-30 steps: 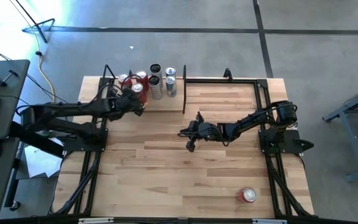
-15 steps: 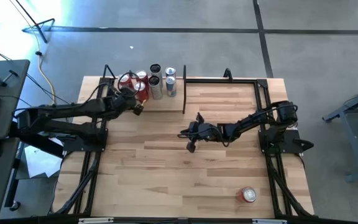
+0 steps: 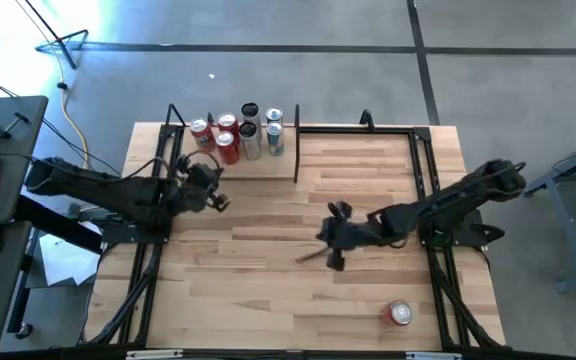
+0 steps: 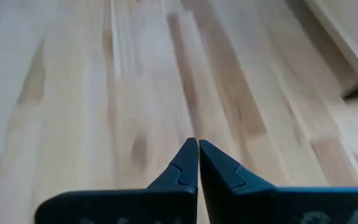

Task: Place canned beverage on shelf
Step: Put the red soda can on the shelf aligned with the other red soda can

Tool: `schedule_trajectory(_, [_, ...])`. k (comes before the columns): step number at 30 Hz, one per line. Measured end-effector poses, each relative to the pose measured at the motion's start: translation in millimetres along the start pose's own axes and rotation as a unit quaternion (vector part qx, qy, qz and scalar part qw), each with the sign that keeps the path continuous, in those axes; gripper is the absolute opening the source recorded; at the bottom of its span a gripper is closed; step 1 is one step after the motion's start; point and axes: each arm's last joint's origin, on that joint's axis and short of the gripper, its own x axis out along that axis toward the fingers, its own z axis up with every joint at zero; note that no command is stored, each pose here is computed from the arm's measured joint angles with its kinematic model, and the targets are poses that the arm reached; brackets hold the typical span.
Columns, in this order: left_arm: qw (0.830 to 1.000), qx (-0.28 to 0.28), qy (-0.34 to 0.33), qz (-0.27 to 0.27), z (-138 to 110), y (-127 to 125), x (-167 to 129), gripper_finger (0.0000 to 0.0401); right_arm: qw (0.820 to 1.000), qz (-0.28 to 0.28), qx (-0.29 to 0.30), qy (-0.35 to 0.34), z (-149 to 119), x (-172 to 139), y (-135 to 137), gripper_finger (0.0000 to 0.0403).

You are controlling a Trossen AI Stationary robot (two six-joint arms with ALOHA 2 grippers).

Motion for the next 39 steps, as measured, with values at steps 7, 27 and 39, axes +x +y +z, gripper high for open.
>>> schedule_trajectory(7, [0.998,0.001,-0.028,-0.053,-5.5,-19.9,-20.4,0.0,0.99,-0.028,-0.003,0.136,8.5,-64.5,45.0,0.0006])
schedule_trajectory(27, [0.994,0.003,-0.041,-0.098,-22.6,-32.5,-29.2,0.0,0.87,-0.16,0.26,0.386,-41.8,-128.6,151.4,0.0267])
schedule_trajectory(39, [0.994,0.004,-0.039,-0.101,-22.7,-32.6,-29.1,0.0,0.856,-0.168,0.254,0.418,-53.9,-120.3,151.3,0.0273])
